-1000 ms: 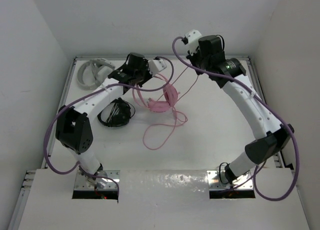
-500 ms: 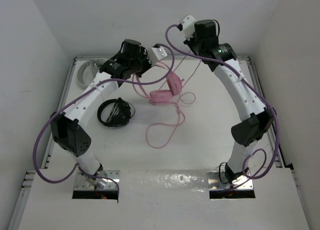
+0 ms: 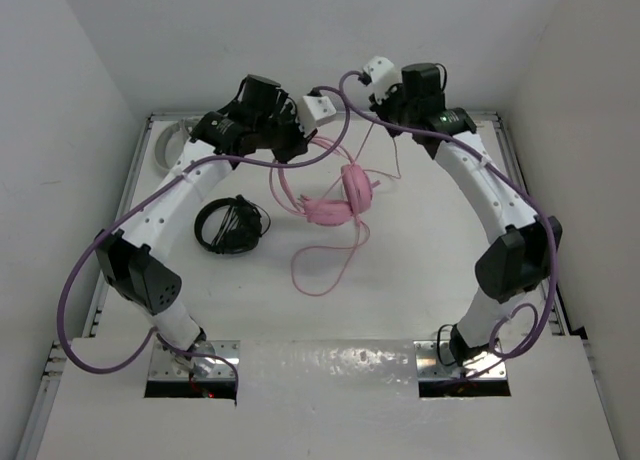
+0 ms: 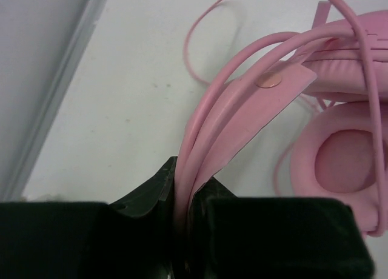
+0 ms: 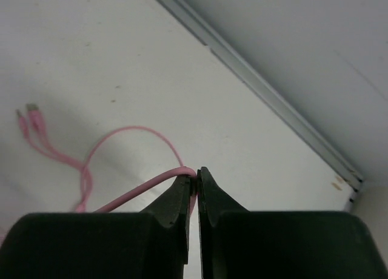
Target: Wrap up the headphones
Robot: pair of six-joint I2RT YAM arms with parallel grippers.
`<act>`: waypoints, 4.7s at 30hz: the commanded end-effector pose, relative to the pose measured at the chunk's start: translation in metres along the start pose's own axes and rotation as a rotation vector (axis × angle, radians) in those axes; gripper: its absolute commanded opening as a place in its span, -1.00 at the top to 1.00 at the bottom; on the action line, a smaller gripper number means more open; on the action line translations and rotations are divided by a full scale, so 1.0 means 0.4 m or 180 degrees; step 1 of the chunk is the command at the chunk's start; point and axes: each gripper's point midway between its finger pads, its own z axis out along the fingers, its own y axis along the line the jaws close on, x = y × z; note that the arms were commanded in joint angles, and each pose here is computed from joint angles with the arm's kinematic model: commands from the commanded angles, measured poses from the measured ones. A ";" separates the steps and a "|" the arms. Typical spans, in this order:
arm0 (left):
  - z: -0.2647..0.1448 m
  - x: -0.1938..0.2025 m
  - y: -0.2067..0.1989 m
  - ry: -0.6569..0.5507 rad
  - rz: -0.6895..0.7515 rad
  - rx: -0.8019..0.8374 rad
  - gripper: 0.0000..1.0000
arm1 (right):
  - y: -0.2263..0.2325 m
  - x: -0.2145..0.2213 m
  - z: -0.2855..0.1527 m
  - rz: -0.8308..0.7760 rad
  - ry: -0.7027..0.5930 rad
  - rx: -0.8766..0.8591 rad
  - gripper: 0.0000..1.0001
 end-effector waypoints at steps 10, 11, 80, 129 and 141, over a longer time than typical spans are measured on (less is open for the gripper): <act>-0.240 -0.340 -0.128 -0.1269 -0.0932 0.0921 1.00 | 0.266 0.020 0.020 0.0867 -0.1329 -0.1565 0.44; -0.250 -0.358 -0.121 -0.1341 -0.0890 0.0894 1.00 | 0.284 0.028 0.022 0.0995 -0.1342 -0.1618 0.36; -0.436 -0.036 0.839 -0.1108 -0.0550 -0.4313 1.00 | 0.600 0.084 -0.187 -0.0152 -0.0956 -0.1155 1.00; -0.344 -0.426 0.031 -0.1702 -0.1053 -0.0001 1.00 | 0.251 -0.025 0.183 0.1271 -0.1427 -0.1329 0.53; -0.518 -0.535 0.186 -0.2511 -0.1472 -0.0480 1.00 | 0.369 0.119 0.341 0.1409 -0.1021 -0.1185 -0.24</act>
